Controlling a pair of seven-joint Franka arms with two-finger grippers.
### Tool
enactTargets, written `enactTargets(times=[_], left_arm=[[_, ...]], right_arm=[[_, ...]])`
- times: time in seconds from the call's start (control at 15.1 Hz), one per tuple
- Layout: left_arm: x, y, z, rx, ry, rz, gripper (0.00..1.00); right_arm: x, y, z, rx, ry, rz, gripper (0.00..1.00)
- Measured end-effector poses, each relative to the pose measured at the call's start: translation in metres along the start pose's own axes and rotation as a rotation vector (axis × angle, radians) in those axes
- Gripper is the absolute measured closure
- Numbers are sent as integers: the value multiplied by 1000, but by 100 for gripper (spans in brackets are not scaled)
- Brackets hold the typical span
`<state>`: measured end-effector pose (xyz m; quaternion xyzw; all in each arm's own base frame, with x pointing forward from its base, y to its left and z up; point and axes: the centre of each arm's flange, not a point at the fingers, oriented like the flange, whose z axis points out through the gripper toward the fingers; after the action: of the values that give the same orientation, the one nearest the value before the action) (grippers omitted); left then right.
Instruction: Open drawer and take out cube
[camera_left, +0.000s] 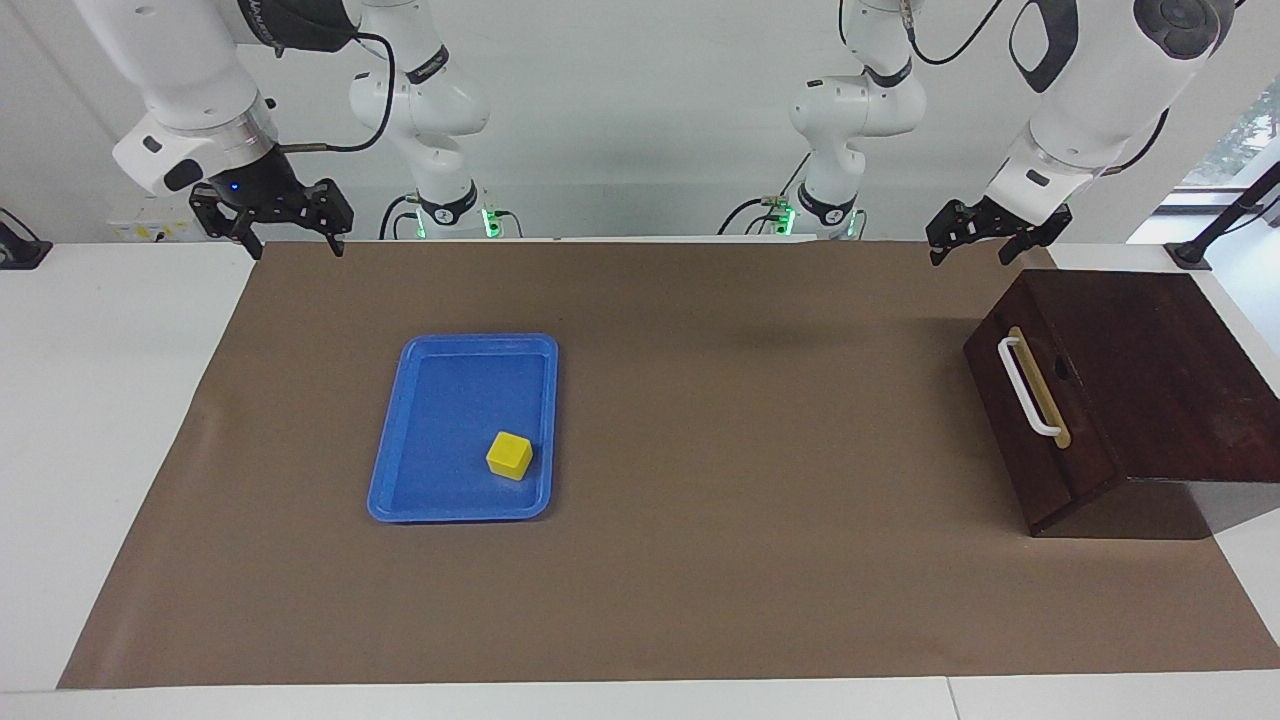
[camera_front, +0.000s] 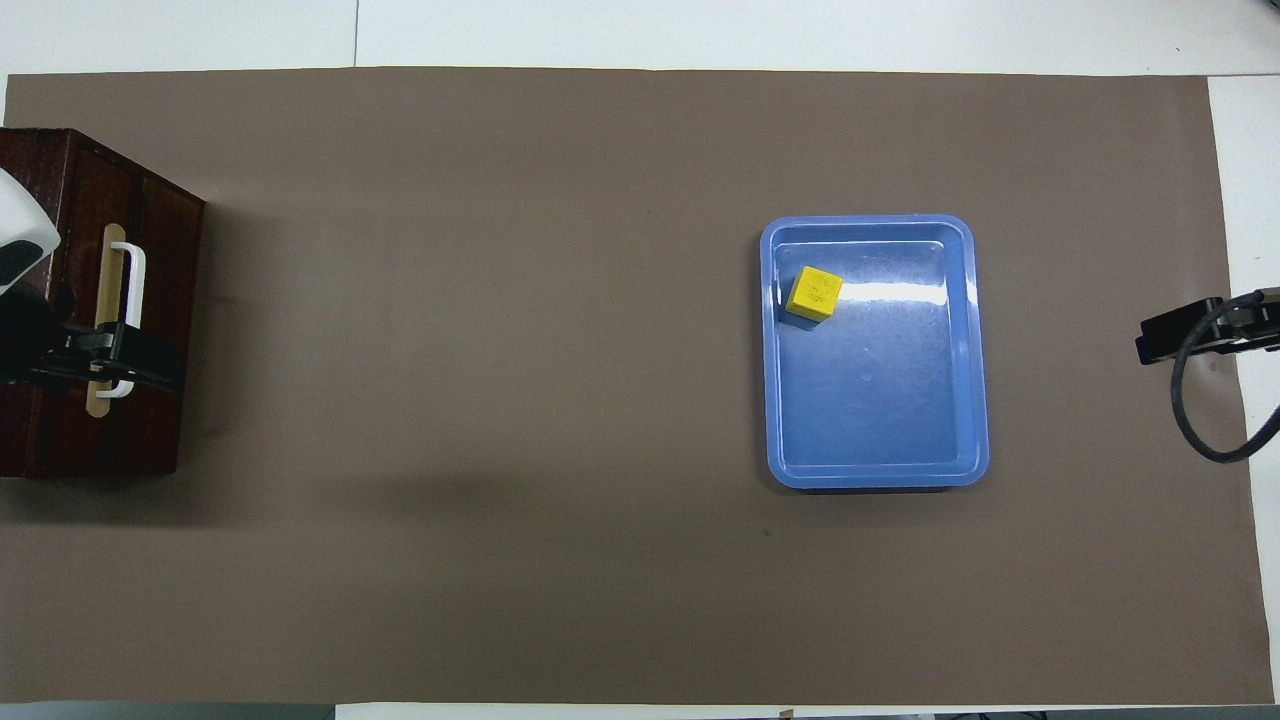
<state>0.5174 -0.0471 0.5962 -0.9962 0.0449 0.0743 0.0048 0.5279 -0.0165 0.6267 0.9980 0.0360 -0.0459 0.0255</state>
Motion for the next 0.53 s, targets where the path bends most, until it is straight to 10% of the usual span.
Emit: enactTargets(times=[0.53], left_arm=[[0, 0, 0, 0, 0, 0, 0]], right_arm=[[0, -3, 0, 44, 4, 11, 0]])
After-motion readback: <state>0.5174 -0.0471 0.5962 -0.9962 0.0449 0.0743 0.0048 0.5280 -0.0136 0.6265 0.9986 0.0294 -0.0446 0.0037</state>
